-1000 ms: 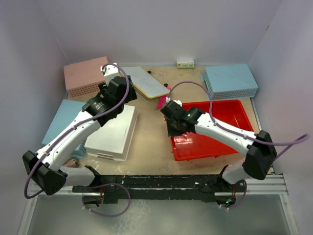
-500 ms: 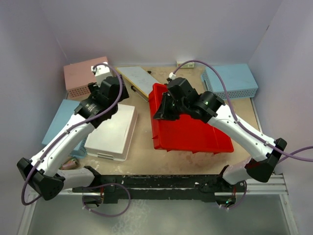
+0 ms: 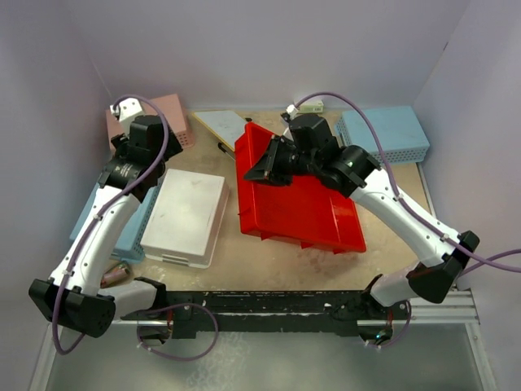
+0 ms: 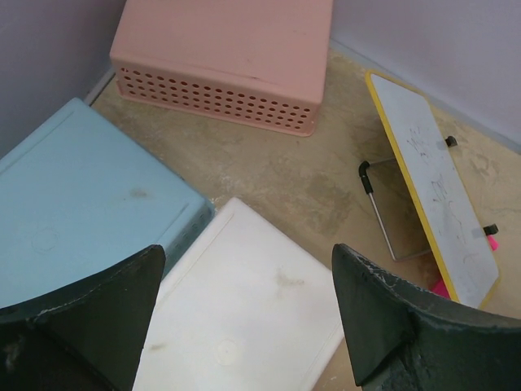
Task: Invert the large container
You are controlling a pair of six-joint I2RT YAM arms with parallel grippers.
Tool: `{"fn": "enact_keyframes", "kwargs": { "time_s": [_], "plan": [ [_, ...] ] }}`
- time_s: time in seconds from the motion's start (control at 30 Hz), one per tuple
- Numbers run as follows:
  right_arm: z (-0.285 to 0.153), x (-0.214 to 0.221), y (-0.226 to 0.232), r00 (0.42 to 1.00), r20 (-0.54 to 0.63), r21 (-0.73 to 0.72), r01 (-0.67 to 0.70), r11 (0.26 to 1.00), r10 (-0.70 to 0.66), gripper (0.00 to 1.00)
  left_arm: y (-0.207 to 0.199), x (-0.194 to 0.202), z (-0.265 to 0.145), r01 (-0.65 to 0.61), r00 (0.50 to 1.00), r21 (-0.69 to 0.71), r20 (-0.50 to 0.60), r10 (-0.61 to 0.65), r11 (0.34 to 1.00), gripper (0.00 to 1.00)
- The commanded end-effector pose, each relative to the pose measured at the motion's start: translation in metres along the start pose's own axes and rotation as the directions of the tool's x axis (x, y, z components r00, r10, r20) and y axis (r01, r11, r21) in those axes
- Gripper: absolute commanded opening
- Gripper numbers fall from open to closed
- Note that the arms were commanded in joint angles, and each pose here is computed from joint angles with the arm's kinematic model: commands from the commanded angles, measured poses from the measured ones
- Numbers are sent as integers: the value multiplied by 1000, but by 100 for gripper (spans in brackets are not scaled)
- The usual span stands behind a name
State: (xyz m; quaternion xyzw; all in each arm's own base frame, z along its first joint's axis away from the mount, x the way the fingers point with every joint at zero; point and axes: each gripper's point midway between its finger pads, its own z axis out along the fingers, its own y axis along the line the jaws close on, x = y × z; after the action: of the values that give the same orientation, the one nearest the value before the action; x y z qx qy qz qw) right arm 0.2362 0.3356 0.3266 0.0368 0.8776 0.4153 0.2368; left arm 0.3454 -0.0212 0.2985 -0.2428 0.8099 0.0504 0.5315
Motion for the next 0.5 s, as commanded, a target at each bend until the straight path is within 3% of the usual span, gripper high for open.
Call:
{"fn": "enact_keyframes", "kwargs": {
  "time_s": [0.0, 0.27, 0.47],
  "plan": [
    [-20, -21, 65, 999, 24, -279, -22, 960, 30, 0, -7, -12, -4, 64, 998, 74, -2, -64, 995, 81],
    [-34, -37, 80, 991, 81, -375, -70, 925, 108, 0, 0, -1, 4, 62, 998, 67, -31, -60, 996, 81],
    [-36, -40, 104, 989, 23, -468, -119, 876, 146, 0, 4, -5, 4, 78, 997, 65, -25, -76, 995, 81]
  ]
}}
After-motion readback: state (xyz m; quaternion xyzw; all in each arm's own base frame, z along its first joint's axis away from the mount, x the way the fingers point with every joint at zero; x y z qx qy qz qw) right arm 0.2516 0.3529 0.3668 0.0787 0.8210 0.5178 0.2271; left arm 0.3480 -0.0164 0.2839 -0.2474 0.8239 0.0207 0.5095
